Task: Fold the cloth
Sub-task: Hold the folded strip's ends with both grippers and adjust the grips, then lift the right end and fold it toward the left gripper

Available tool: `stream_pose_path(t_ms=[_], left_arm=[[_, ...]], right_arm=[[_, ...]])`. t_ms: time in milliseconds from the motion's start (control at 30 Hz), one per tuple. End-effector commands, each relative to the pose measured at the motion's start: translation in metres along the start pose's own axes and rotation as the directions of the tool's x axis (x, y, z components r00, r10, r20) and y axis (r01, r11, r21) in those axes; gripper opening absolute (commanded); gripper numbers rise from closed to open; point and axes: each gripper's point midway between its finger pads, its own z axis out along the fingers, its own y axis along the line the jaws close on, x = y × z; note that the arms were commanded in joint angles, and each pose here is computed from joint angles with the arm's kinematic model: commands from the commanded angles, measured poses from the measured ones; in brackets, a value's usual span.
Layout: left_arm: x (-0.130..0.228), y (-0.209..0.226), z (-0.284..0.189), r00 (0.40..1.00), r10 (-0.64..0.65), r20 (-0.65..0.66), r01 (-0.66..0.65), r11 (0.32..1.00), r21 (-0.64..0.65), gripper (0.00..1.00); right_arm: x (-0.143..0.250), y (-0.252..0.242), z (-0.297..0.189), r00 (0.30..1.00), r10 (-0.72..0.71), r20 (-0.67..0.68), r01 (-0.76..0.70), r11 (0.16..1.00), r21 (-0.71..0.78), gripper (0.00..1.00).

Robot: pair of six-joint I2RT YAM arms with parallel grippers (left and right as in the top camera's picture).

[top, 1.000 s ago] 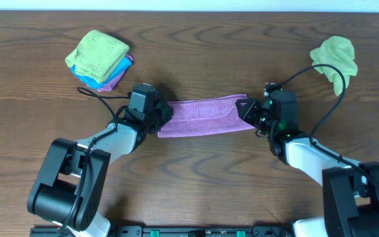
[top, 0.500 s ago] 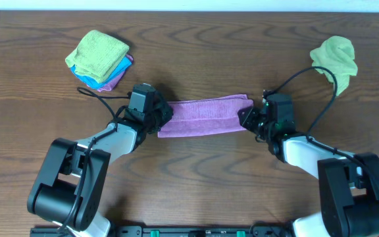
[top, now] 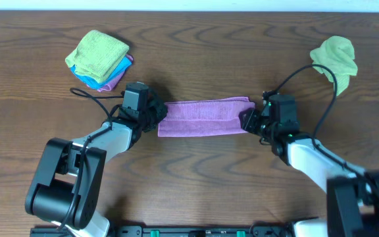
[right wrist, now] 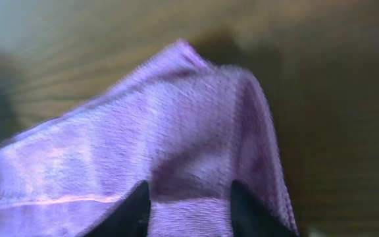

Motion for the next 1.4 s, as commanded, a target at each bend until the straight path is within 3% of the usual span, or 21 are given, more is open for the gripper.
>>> stream_pose_path(t_ms=[0, 67, 300, 533, 800, 1100, 1300, 1367], left_arm=[[-0.004, -0.004, 0.002, 1.000, 0.011, 0.003, -0.011, 1.000, 0.008, 0.06], [-0.003, -0.005, 0.002, 1.000, 0.018, -0.005, -0.018, 1.000, 0.014, 0.06], [0.000, -0.007, 0.001, 0.999, 0.026, -0.023, -0.026, 0.999, 0.025, 0.06], [0.004, -0.008, 0.001, 0.997, 0.062, -0.042, -0.061, 0.998, 0.034, 0.06], [0.009, -0.008, 0.001, 0.993, 0.097, -0.068, -0.094, 0.995, 0.044, 0.06], [0.012, -0.003, 0.001, 0.993, 0.088, -0.083, -0.086, 0.996, 0.023, 0.06], [0.012, -0.003, 0.001, 0.993, 0.088, -0.083, -0.087, 0.996, 0.024, 0.06], [0.012, -0.003, 0.001, 0.993, 0.088, -0.083, -0.087, 0.996, 0.024, 0.06]], right_arm=[[-0.021, 0.017, -0.021, 0.995, -0.058, 0.086, 0.062, 0.997, -0.036, 0.48], [-0.028, 0.025, -0.035, 0.989, -0.081, 0.121, 0.087, 0.995, -0.047, 0.56], [-0.019, 0.011, -0.047, 0.991, -0.094, 0.094, 0.091, 0.995, 0.035, 0.66], [0.000, -0.014, -0.021, 0.996, -0.093, 0.004, 0.092, 0.990, 0.106, 0.68], [0.009, -0.023, 0.011, 0.997, -0.077, -0.030, 0.079, 0.993, 0.091, 0.68], [0.003, -0.021, 0.021, 1.000, -0.030, 0.005, 0.030, 0.997, 0.074, 0.60], [0.009, -0.018, 0.033, 1.000, -0.019, -0.018, 0.019, 0.999, 0.027, 0.38], [0.009, -0.018, 0.034, 1.000, -0.019, -0.017, 0.020, 0.999, 0.026, 0.24]])
